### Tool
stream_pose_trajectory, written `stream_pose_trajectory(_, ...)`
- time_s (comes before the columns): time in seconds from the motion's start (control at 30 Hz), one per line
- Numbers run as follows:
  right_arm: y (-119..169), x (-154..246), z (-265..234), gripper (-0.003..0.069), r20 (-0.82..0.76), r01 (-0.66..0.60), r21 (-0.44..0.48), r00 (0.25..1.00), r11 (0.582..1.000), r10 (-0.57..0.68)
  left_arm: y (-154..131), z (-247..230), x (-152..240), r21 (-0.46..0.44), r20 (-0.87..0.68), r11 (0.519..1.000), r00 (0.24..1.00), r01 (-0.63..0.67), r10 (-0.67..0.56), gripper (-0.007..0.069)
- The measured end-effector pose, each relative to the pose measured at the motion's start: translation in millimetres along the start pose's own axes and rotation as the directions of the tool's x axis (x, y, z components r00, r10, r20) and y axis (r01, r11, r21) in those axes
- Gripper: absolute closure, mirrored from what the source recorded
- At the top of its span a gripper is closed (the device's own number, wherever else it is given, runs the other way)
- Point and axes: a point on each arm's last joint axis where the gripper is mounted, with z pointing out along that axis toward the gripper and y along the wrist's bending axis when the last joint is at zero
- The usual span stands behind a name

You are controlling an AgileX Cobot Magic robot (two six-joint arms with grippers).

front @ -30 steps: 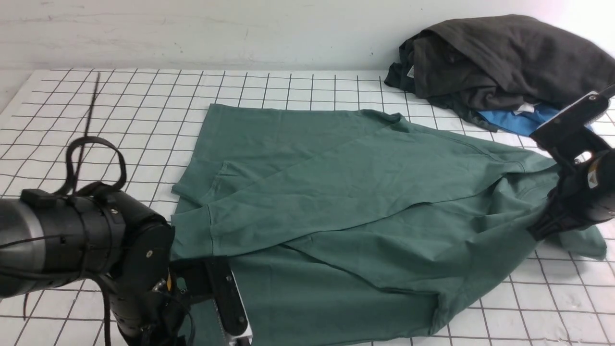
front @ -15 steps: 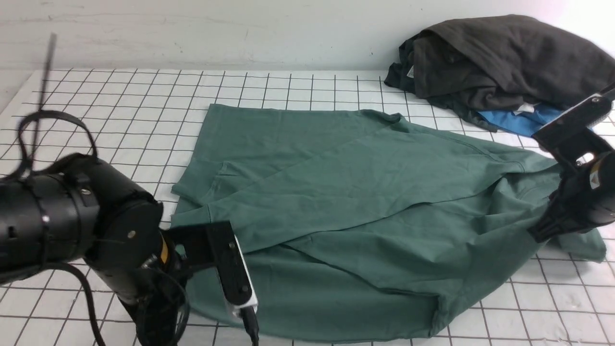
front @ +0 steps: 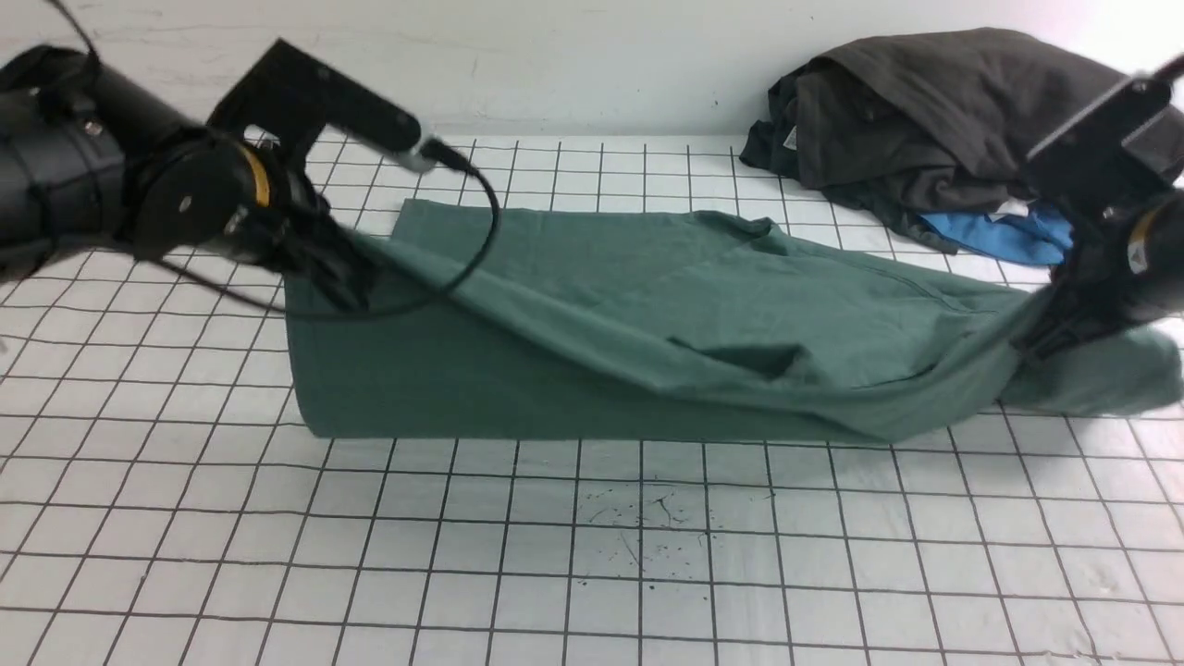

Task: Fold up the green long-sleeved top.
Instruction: Use both arms to drag the lower edge of the fabric forward and fold it over the upper edge

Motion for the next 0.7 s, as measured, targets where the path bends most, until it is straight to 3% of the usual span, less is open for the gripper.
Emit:
stream_pose_trajectory(0.13, -20, -32, 28, 0.0669, 0.049, -0.003, 0.040, 0.999, 0.999, 0.001, 17, 45, -32, -0.055, 0.043, 0.998, 0.999, 0.020, -0.018, 0.0630)
stream_pose_trajectory(0.23, -28, -48, 83, 0.0669, 0.030, 0.008, 0.053, 1.000, 0.999, -0.009, 30, 101, -57, -0.095, 0.082, 0.991, 0.993, 0.096, -0.089, 0.0630)
stream_pose_trajectory(0.43, -29, -54, 147, 0.0669, -0.030, -0.022, 0.052, 0.999, 0.998, 0.023, 37, 168, -66, -0.121, 0.115, 0.973, 0.977, 0.195, -0.181, 0.0630)
stream_pose_trajectory(0.5, -28, -57, 164, 0.0666, -0.034, -0.086, 0.040, 0.996, 0.996, 0.087, 33, 192, -65, -0.120, 0.129, 0.969, 0.971, 0.216, -0.201, 0.0620)
stream_pose_trajectory(0.57, -28, -60, 174, 0.0634, -0.028, -0.182, 0.018, 0.983, 0.983, 0.182, 30, 212, -62, -0.123, 0.134, 0.965, 0.968, 0.231, -0.214, 0.0551)
stream_pose_trajectory(0.7, -40, -74, 165, 0.0491, -0.015, -0.269, 0.011, 0.963, 0.963, 0.270, 38, 212, -65, -0.146, 0.133, 0.952, 0.959, 0.269, -0.251, 0.0332)
